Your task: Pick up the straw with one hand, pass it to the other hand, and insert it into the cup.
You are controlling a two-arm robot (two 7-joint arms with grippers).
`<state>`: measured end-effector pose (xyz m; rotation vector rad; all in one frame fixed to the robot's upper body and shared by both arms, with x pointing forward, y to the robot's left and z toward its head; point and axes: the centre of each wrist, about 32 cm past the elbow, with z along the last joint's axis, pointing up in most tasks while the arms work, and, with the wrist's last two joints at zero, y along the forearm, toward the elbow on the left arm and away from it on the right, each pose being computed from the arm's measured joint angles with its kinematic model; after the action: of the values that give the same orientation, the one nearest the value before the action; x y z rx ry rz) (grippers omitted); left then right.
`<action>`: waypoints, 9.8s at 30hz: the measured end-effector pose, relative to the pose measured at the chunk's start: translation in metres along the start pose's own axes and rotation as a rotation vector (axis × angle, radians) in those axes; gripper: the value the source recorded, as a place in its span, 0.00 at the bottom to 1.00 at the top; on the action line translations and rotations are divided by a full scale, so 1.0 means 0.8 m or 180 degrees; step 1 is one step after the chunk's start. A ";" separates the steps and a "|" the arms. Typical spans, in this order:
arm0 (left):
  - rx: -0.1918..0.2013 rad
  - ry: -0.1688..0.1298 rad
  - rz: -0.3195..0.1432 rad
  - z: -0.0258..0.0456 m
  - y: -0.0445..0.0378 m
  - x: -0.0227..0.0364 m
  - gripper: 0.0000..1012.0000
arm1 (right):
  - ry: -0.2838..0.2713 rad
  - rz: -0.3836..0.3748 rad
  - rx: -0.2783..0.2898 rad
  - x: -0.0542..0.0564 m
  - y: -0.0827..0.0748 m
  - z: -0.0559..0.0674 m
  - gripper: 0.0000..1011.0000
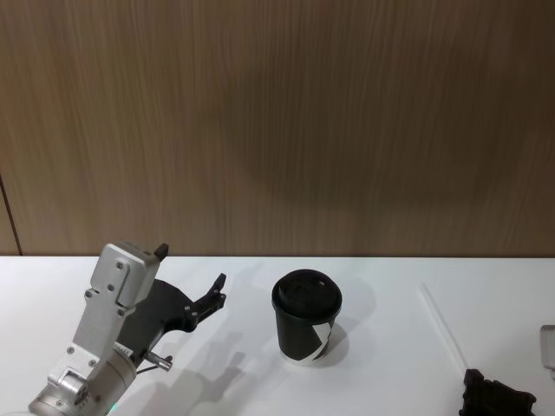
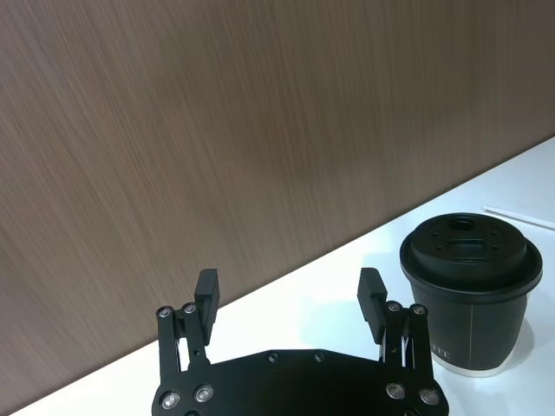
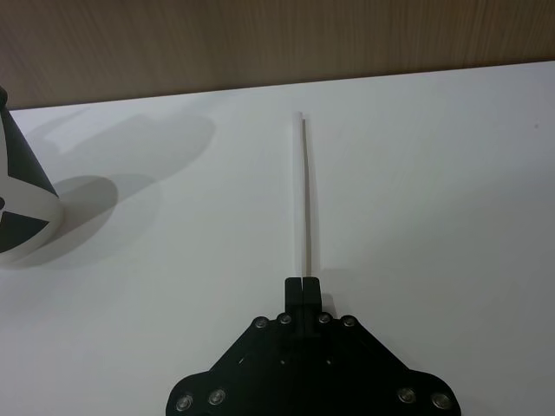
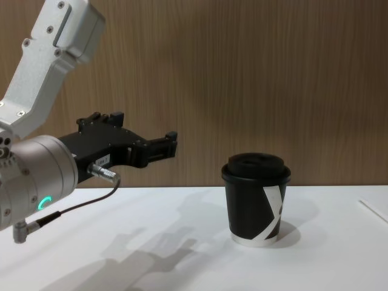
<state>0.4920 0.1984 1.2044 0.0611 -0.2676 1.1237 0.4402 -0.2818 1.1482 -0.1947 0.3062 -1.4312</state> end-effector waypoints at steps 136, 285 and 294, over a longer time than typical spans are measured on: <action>-0.0480 0.0937 -0.2287 0.0484 -0.031 0.0689 0.99 | 0.0885 0.3043 0.1649 0.011 -0.054 0.028 0.00; -0.0694 0.2499 -0.3011 0.0798 -0.101 0.0097 0.07 | 0.0885 0.3042 0.1649 0.011 -0.054 0.028 0.00; -0.0692 0.2498 -0.3010 0.0797 -0.101 0.0096 0.02 | 0.0885 0.3042 0.1650 0.011 -0.054 0.028 0.00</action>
<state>0.5560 0.1585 1.2748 -0.4066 0.3315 0.1174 0.4078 -0.2974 1.1824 0.5248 0.1961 -0.5397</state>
